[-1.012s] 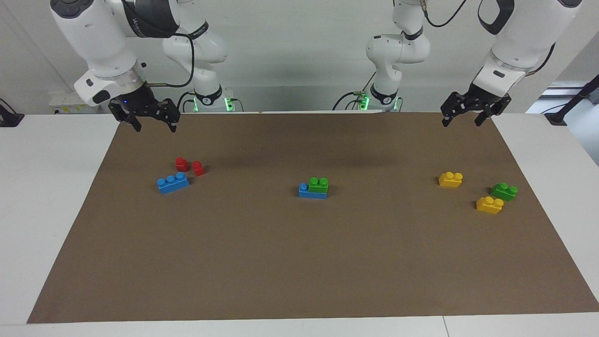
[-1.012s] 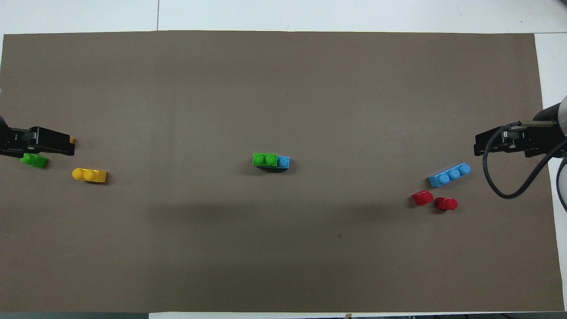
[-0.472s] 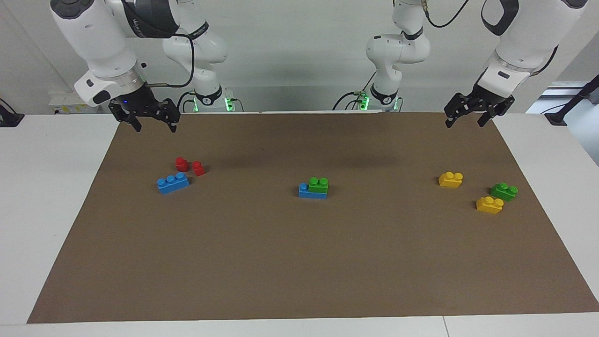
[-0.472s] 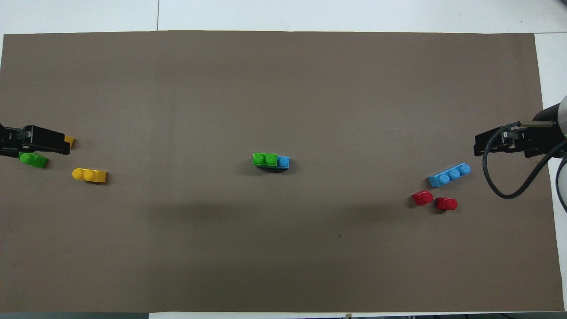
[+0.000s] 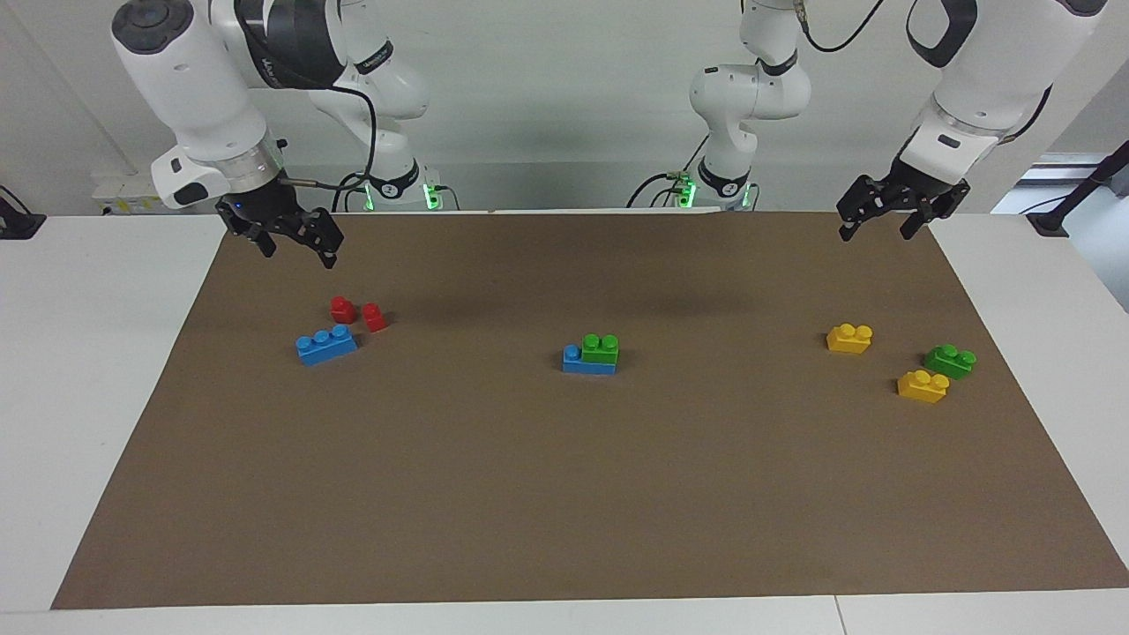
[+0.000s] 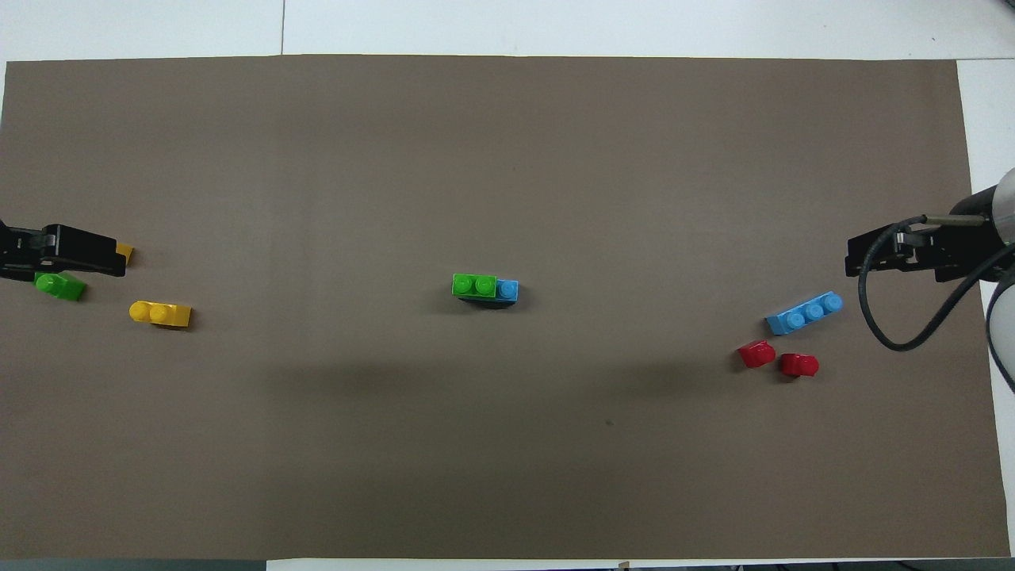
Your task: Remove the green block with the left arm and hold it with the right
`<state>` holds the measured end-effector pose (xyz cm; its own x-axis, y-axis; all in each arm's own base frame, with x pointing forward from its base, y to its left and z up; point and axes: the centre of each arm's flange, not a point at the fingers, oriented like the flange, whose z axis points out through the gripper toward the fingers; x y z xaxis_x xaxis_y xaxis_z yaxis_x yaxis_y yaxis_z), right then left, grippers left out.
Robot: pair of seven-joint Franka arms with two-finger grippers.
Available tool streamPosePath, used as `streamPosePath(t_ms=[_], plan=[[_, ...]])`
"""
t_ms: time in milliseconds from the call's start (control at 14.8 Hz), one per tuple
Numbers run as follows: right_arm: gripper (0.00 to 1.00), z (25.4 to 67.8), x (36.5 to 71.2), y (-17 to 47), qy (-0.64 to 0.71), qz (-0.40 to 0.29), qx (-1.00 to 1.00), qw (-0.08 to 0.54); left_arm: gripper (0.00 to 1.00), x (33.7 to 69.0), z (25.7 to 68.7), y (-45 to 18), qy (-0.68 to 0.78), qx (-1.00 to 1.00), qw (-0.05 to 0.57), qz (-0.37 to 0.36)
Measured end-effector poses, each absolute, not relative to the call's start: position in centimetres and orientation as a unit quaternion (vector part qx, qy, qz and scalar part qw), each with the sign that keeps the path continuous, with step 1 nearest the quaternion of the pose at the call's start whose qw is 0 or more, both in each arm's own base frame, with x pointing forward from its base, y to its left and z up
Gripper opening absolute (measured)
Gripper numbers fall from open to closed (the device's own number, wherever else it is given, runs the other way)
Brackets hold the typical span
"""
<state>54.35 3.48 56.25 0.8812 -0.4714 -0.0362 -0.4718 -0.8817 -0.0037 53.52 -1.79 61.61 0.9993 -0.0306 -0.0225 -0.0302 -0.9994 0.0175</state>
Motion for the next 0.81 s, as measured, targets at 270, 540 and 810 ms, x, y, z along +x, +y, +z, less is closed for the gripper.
streamPosePath(t_ms=[270, 540, 810], plan=[[1.0, 53.6, 55.2, 9.0, 0.477, 0.056, -0.874, 0.073, 1.0, 53.8, 60.7, -3.8, 0.082, 0.997, 0.007, -0.002], [1.0, 49.3, 56.4, 14.4, 0.611, 0.105, -0.776, 0.115, 1.0, 53.5, 58.6, -9.2, 0.192, 0.981, 0.007, 0.0], [1.0, 45.5, 56.7, 17.4, 0.66, 0.144, -0.723, 0.147, 1.0, 53.0, 56.6, -13.7, 0.336, 0.942, 0.017, 0.013]])
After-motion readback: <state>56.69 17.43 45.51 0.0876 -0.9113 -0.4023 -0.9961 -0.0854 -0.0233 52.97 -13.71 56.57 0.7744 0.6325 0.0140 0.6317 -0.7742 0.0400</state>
